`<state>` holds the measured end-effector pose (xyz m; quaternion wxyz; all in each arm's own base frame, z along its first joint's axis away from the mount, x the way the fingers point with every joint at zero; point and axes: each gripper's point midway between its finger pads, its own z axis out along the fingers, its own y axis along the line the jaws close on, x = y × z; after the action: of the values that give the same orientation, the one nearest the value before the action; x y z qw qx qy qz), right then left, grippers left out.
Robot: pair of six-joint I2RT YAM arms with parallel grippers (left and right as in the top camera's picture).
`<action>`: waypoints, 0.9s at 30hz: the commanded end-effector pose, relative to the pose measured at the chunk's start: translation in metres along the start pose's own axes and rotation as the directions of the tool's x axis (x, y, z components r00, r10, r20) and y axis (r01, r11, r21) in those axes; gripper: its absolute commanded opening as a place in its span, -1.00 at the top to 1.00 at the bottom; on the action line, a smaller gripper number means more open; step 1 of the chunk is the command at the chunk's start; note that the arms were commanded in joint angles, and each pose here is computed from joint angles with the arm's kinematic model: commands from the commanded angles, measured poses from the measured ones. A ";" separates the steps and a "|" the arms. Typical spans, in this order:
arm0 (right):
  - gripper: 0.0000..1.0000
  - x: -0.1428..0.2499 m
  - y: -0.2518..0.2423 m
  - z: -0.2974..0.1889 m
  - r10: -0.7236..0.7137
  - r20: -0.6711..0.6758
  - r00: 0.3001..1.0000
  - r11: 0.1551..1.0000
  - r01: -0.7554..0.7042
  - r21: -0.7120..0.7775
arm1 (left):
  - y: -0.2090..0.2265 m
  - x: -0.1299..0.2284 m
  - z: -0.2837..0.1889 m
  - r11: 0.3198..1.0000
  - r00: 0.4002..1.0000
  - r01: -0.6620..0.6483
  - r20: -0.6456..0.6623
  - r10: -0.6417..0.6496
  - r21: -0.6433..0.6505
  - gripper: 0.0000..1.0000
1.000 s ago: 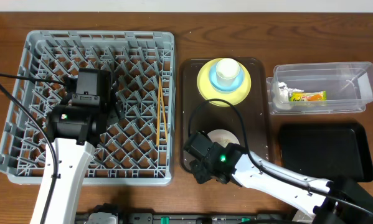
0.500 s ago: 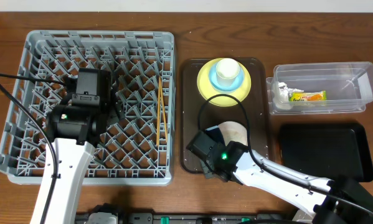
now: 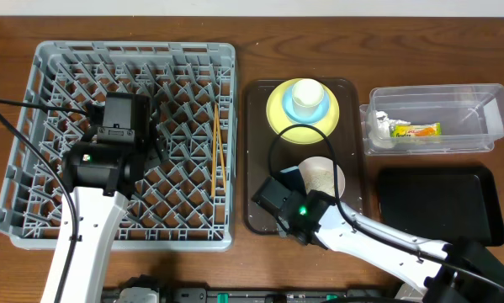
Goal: Sort waste into correct bins and load items into the dishwasher rack
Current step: 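Reach the right gripper down to the pink bowl's rim on the tray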
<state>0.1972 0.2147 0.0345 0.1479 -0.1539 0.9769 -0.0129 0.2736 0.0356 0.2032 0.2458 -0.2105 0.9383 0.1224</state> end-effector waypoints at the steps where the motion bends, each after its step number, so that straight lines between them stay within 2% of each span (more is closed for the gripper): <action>1: 0.40 -0.021 0.016 -0.019 -0.049 0.037 0.998 0.995 0.052 -0.084 | 0.005 0.001 0.002 1.000 1.000 0.004 -0.002 -0.004 -0.025 -0.86; 4: 0.38 -0.031 0.013 -0.025 -0.127 0.076 0.989 0.989 0.132 -0.066 | 0.005 0.001 0.002 1.000 1.000 0.004 -0.002 -0.004 -0.025 -0.86; 9: 0.36 -0.038 -0.005 -0.023 -0.107 0.090 0.990 0.994 0.107 0.005 | 0.005 0.001 0.002 1.000 1.000 0.004 -0.002 -0.004 -0.025 -0.87; 18: 0.33 -0.046 -0.025 -0.019 -0.042 0.083 0.996 0.999 0.040 0.023 | 0.005 0.001 0.002 1.000 1.000 0.004 -0.002 -0.004 -0.025 -0.86; 27: 0.32 -0.044 -0.026 -0.016 -0.036 0.070 0.997 0.999 0.035 0.017 | 0.005 0.001 0.002 1.000 1.000 0.004 -0.002 -0.004 -0.026 -0.87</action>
<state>0.2364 0.2027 0.0593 0.1740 -0.1705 0.9697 -0.0184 0.2736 0.0356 0.2032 0.2458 -0.2105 0.9383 0.1224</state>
